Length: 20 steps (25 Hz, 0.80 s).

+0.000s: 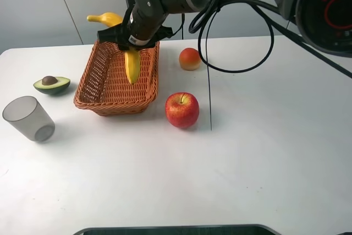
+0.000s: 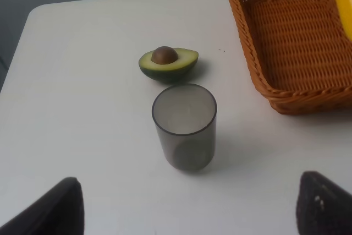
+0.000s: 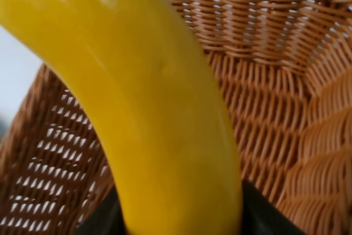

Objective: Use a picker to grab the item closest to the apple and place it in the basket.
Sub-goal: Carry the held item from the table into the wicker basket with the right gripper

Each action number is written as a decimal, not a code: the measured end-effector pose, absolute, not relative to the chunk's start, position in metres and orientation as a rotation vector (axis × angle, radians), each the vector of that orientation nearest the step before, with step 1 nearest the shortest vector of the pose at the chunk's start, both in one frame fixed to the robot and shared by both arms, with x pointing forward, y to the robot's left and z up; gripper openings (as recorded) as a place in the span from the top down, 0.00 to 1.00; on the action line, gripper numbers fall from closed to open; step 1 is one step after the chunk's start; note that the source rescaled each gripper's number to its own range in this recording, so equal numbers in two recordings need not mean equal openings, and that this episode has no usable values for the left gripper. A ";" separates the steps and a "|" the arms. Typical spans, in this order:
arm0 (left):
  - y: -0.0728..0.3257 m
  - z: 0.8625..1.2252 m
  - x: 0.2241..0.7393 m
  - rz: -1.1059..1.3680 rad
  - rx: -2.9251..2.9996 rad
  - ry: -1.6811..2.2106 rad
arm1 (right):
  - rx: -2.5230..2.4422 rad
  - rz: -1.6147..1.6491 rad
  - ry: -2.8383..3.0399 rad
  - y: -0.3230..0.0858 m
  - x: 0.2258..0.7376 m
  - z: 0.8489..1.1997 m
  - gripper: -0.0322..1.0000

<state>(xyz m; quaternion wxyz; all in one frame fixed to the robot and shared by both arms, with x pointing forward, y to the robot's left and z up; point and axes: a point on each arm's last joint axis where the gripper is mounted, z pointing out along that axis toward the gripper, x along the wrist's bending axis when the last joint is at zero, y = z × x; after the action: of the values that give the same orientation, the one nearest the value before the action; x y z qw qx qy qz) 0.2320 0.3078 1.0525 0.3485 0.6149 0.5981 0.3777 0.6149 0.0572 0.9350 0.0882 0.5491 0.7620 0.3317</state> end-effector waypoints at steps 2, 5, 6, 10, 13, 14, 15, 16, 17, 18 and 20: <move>0.308 1.053 0.232 0.979 1.594 1.550 | 1.652 0.979 2.272 0.057 0.614 0.934 0.95; 0.308 1.053 0.232 0.979 1.594 1.550 | 1.664 0.969 2.276 0.057 0.613 0.934 0.82; 0.308 1.053 0.232 0.979 1.594 1.550 | 1.664 0.969 2.276 0.057 0.613 0.934 0.74; 0.308 1.053 0.232 0.979 1.594 1.550 | 1.662 0.975 2.273 0.057 0.613 0.936 0.41; 0.308 1.053 0.232 0.979 1.594 1.550 | 1.657 0.994 2.265 0.056 0.612 0.947 0.32; 0.308 1.053 0.232 0.979 1.594 1.550 | 1.655 0.997 2.264 0.055 0.611 0.952 0.31; 0.308 1.053 0.232 0.979 1.594 1.550 | 1.651 0.993 2.264 0.054 0.610 0.957 0.31; 0.308 1.053 0.232 0.979 1.594 1.550 | 1.651 0.976 2.271 0.052 0.609 0.961 0.31; 0.308 1.053 0.232 0.979 1.594 1.550 | 1.650 0.954 2.280 0.050 0.607 0.966 0.31; 0.308 1.053 0.232 0.979 1.594 1.550 | 1.647 0.932 2.290 0.048 0.605 0.970 0.31; 0.308 1.053 0.232 0.979 1.594 1.550 | 1.647 0.872 2.305 0.039 0.605 0.976 0.31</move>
<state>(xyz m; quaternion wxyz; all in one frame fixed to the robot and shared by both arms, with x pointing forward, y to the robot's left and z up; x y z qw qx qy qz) 0.2320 0.3078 1.0525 0.3485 0.6149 0.5981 0.3777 0.6048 0.0393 0.9763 0.0884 0.5534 0.7746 0.2931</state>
